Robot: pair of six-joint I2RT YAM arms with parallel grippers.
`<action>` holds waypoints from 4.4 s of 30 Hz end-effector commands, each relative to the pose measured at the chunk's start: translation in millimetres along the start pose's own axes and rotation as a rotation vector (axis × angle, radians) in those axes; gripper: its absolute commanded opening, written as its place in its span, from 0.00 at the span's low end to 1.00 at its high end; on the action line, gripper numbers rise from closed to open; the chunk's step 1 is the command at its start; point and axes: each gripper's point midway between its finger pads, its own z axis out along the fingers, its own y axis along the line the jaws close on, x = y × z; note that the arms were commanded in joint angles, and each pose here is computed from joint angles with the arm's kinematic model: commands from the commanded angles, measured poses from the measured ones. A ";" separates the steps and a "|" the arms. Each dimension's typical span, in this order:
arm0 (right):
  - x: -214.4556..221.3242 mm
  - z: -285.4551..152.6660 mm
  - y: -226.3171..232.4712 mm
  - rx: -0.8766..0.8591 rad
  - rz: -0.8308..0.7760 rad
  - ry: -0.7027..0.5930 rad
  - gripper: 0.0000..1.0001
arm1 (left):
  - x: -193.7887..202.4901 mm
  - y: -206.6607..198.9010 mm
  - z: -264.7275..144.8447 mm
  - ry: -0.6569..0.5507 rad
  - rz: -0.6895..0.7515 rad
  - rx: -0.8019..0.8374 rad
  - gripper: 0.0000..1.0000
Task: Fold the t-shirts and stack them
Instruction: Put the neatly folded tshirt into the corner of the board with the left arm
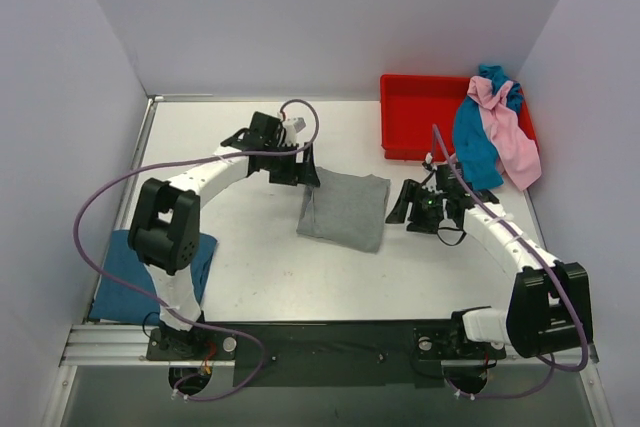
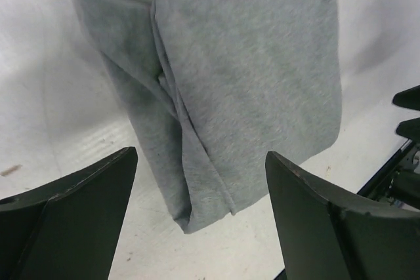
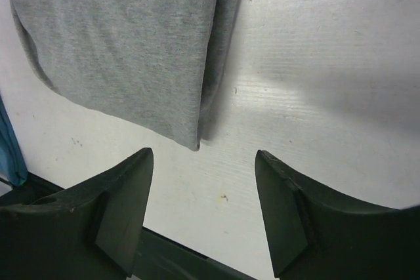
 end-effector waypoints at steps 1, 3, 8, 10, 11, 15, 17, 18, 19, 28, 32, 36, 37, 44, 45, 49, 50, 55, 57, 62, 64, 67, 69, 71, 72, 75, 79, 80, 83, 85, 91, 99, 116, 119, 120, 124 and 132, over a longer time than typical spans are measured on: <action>3.6 -16.4 -12.8 0.073 -0.058 0.025 0.59 | 28.3 6.3 25.1 0.056 -0.092 0.023 0.90; 4.5 -17.9 -13.6 0.071 -0.063 0.020 0.59 | 31.1 7.7 34.2 0.060 -0.064 0.008 0.91; 12.0 -20.2 -18.7 0.076 -0.054 0.020 0.59 | 44.5 7.2 57.9 0.127 -0.086 0.015 0.91; 14.7 -21.9 -21.1 0.085 -0.051 0.018 0.59 | 50.0 5.3 67.0 0.156 -0.110 0.041 0.88; 14.7 -23.2 -22.1 0.090 -0.048 0.013 0.59 | 56.9 7.0 73.8 0.180 -0.113 0.050 0.84; 14.0 -30.5 -23.4 0.099 -0.048 -0.007 0.59 | 66.6 13.7 88.6 0.249 -0.134 0.056 0.53; 14.1 -34.2 -24.0 0.103 -0.050 -0.013 0.59 | 66.1 8.9 88.4 0.261 -0.130 0.090 0.31; 13.5 -36.5 -23.8 0.103 -0.053 -0.021 0.59 | 64.8 7.4 86.0 0.259 -0.129 0.100 0.00; 13.4 -38.9 -24.1 0.107 -0.055 -0.027 0.59 | 63.9 4.0 78.6 0.261 -0.125 0.114 0.00; 12.1 -44.0 -30.0 0.128 -0.080 -0.054 0.59 | 103.8 37.8 -49.2 0.418 0.266 -0.078 0.00; 7.5 -37.9 -29.6 0.121 -0.095 -0.032 0.59 | 132.3 53.9 -111.4 0.532 0.422 -0.191 0.00; -5.5 -33.1 -22.8 0.099 -0.121 -0.024 0.59 | 161.7 68.7 -168.3 0.663 0.493 -0.305 0.00; -7.4 -31.9 -21.9 0.094 -0.128 -0.019 0.59 | 162.8 75.4 -183.5 0.675 0.521 -0.359 0.00; -34.2 -24.3 -9.3 0.059 -0.170 -0.034 0.59 | 185.0 109.7 -260.6 0.780 0.561 -0.612 0.00; -38.8 -24.2 -5.0 0.042 -0.176 -0.045 0.59 | 187.1 119.9 -273.4 0.802 0.552 -0.675 0.00; -47.7 -24.1 2.8 0.012 -0.209 -0.063 0.60 | 183.5 131.7 -311.4 0.799 0.459 -0.761 0.00; -48.8 -23.9 2.8 0.010 -0.225 -0.064 0.60 | 183.4 134.3 -320.1 0.787 0.419 -0.775 0.00; -49.5 -19.5 1.3 0.009 -0.253 -0.039 0.60 | 182.9 134.5 -365.0 0.801 0.397 -0.850 0.00; -50.8 -17.6 1.4 0.007 -0.257 -0.036 0.60 | 186.5 139.4 -377.5 0.828 0.410 -0.890 0.00; -55.1 -17.3 1.9 0.009 -0.272 -0.039 0.60 | 192.1 170.1 -401.9 0.856 0.340 -0.979 0.00; -54.7 -17.1 1.2 0.011 -0.274 -0.038 0.60 | 194.0 188.4 -406.3 0.872 0.305 -1.028 0.00; -54.3 -19.2 -0.3 0.019 -0.287 -0.046 0.60 | 187.1 207.2 -401.9 0.850 0.293 -1.092 0.00; -54.3 -21.2 -2.7 0.032 -0.296 -0.055 0.60 | 183.8 219.6 -398.0 0.843 0.273 -1.135 0.00; -53.1 -22.7 -4.7 0.041 -0.306 -0.060 0.60 | 183.3 230.7 -391.0 0.848 0.251 -1.155 0.00; -53.2 -23.6 -4.7 0.041 -0.309 -0.064 0.60 | 181.0 238.1 -383.6 0.834 0.248 -1.160 0.00; -54.2 -26.2 -4.8 0.047 -0.315 -0.074 0.60 | 177.8 258.4 -384.6 0.841 0.268 -1.262 0.00; -52.1 -26.1 -4.3 0.041 -0.314 -0.068 0.60 | 177.7 270.9 -402.0 0.959 0.334 -1.410 0.40; -51.7 -25.8 -4.0 0.038 -0.314 -0.067 0.60 | 177.9 272.6 -403.3 0.968 0.340 -1.434 0.56; -50.9 -25.1 -4.2 0.037 -0.310 -0.061 0.60 | 184.0 264.5 -419.2 1.104 0.348 -1.473 0.85; -51.2 -25.3 -3.4 0.034 -0.311 -0.062 0.60 | 184.0 257.6 -428.9 1.152 0.353 -1.493 0.85; -53.8 -25.8 -4.3 0.046 -0.303 -0.071 0.60 | 161.0 250.2 -413.7 0.926 0.328 -1.392 0.87; -66.7 -41.2 -6.3 0.066 -0.346 -0.268 0.62 | 57.7 187.4 -306.1 0.105 0.232 -0.812 0.92; -71.5 -72.6 -92.4 0.390 -0.352 -0.874 0.82 | 47.7 123.4 -168.3 -0.491 0.365 -0.469 0.93; -61.2 -71.2 -108.5 0.421 -0.315 -0.936 0.98 | 47.1 139.9 -172.6 -0.601 0.325 -0.553 0.93; -60.3 -72.0 -110.2 0.426 -0.315 -0.950 0.99 | 49.1 143.8 -171.7 -0.625 0.324 -0.568 0.93; -51.6 -70.3 -118.1 0.437 -0.310 -0.971 1.00 | 65.0 158.0 -167.9 -0.605 0.293 -0.618 0.93; -47.4 -58.6 -120.4 0.428 -0.317 -0.930 1.00 | 92.5 167.7 -152.1 -0.583 0.325 -0.614 0.93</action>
